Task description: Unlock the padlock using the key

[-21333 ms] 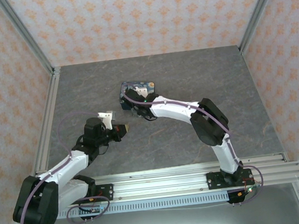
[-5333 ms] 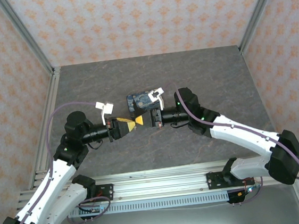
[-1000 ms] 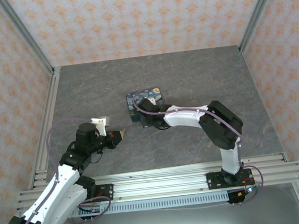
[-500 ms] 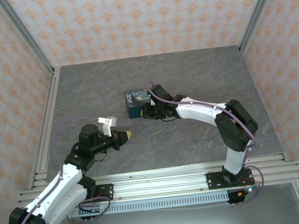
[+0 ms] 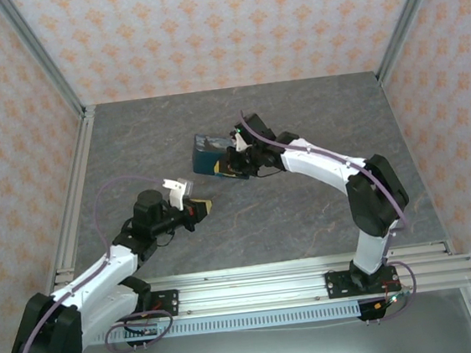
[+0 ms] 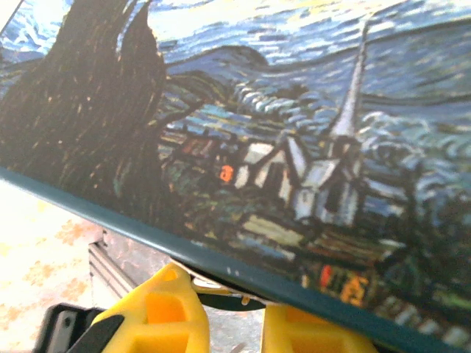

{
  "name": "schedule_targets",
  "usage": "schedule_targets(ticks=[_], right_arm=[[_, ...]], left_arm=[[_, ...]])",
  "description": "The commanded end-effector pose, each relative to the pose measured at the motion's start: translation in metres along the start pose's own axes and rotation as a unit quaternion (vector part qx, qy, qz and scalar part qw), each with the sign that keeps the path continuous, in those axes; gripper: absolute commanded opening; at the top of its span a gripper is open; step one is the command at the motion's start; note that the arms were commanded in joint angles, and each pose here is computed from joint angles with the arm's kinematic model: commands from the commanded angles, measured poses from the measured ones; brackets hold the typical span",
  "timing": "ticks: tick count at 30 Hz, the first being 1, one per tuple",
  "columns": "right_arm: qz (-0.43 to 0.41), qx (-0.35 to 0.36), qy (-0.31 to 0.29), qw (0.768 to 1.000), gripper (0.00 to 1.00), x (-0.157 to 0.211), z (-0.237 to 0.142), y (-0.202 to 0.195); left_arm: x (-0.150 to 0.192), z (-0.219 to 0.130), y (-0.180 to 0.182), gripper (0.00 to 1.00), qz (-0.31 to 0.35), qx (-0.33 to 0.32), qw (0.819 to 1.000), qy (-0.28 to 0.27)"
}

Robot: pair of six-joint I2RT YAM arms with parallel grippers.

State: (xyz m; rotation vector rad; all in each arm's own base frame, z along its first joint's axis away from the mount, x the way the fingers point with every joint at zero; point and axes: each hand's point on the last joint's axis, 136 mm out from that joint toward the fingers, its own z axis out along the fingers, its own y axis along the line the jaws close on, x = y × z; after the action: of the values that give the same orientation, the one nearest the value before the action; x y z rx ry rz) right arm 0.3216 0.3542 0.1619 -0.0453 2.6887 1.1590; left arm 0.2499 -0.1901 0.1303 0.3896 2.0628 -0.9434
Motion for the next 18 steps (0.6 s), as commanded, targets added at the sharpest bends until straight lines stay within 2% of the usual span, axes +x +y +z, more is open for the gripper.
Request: schedule_targets(ticks=[1,8,18], right_arm=[[-0.015,-0.031,0.011,0.999,0.00,-0.005,-0.008,0.020],[-0.003,-0.044,0.024,0.999,0.00,-0.005,-0.010,0.020],[0.009,-0.062,0.036,0.997,0.00,-0.003,-0.010,0.024]], left_arm=[[-0.035,0.002,-0.006,0.00,0.070,-0.002,0.996,-0.053],[-0.044,0.009,0.000,0.00,0.092,-0.013,0.994,-0.063],[-0.060,0.017,0.004,0.00,0.082,-0.017,0.993,-0.080]])
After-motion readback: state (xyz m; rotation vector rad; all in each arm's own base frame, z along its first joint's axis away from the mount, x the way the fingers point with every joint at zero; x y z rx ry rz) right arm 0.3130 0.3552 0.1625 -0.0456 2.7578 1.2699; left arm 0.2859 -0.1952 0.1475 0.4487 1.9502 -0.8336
